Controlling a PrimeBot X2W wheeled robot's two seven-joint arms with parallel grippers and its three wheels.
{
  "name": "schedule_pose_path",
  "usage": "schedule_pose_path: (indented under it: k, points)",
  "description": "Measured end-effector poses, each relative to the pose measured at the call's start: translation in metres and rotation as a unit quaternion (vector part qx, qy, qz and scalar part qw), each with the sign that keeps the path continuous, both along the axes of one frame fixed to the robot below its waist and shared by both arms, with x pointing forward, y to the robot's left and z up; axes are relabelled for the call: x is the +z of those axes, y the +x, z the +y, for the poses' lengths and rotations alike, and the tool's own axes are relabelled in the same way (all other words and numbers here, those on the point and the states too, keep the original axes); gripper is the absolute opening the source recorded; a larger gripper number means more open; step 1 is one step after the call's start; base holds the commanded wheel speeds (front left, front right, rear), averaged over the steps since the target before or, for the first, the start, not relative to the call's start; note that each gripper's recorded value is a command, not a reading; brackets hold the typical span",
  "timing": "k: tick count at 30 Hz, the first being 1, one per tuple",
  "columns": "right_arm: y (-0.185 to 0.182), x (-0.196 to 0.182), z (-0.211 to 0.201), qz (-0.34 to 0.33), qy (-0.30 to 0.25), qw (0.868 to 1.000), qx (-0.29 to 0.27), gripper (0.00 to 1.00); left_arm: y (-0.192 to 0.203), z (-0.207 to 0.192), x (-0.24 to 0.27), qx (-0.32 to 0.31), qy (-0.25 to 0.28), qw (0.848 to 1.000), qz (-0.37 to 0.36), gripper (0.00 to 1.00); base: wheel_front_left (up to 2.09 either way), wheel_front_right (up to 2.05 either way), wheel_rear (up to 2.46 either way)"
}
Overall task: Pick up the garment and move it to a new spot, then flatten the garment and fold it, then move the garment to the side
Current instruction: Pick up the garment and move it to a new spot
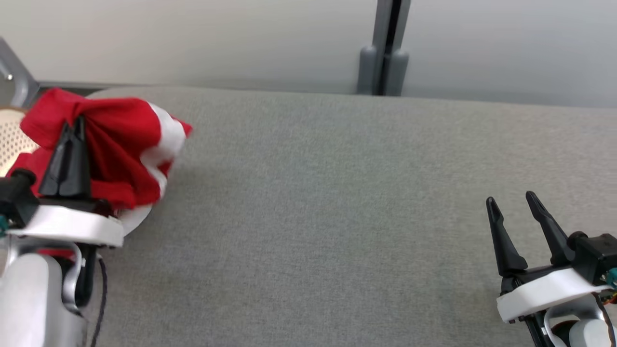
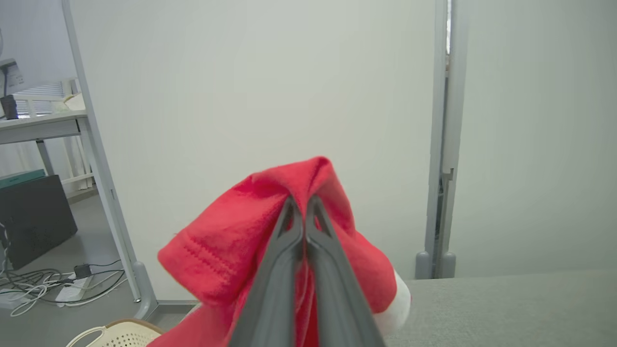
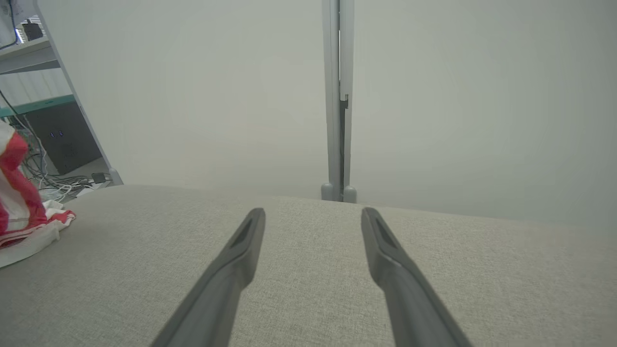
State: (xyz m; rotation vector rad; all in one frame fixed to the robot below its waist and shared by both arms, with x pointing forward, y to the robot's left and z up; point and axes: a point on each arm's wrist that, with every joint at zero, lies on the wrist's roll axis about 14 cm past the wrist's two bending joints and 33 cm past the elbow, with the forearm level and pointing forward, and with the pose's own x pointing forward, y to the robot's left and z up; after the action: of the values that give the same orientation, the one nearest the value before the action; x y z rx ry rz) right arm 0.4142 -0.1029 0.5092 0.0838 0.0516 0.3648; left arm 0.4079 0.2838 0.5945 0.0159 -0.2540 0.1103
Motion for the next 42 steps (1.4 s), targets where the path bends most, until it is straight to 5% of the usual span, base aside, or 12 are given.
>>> schedule_pose_path:
  k: [13,20,26,33,35,36,42]
  points:
    - [-0.026,0.016,-0.052,-0.016,0.009,0.997,-0.080,1.00,-0.009,-0.146,-0.002,-0.183,-0.030,0.982,0.029,0.00,0.00,0.00,0.00]
    - [-0.030,0.012,-0.087,-0.015,0.014,0.990,-0.136,1.00,0.015,-0.256,-0.025,-0.331,-0.032,0.941,0.065,0.00,0.00,0.00,0.00]
    - [-0.038,-0.008,-0.124,0.008,0.012,0.980,-0.198,1.00,0.021,-0.355,-0.045,-0.457,-0.024,0.884,0.090,0.00,0.00,0.00,0.00]
    - [-0.048,-0.032,-0.153,0.039,0.005,0.968,-0.247,1.00,0.008,-0.412,-0.119,-0.534,-0.011,0.825,0.185,0.00,0.00,0.00,0.00]
    - [-0.050,-0.037,-0.157,0.045,0.002,0.966,-0.255,1.00,0.005,-0.418,-0.131,-0.544,-0.014,0.816,0.196,0.49,0.00,0.00,0.00]
    - [-0.050,-0.040,-0.159,0.049,0.002,0.965,-0.257,1.00,0.004,-0.419,-0.135,-0.547,-0.019,0.814,0.198,1.00,0.00,0.00,0.00]
    - [-0.039,-0.043,-0.148,0.049,0.007,0.970,-0.239,1.00,0.017,-0.396,-0.130,-0.510,-0.049,0.840,0.177,1.00,0.00,0.00,0.00]
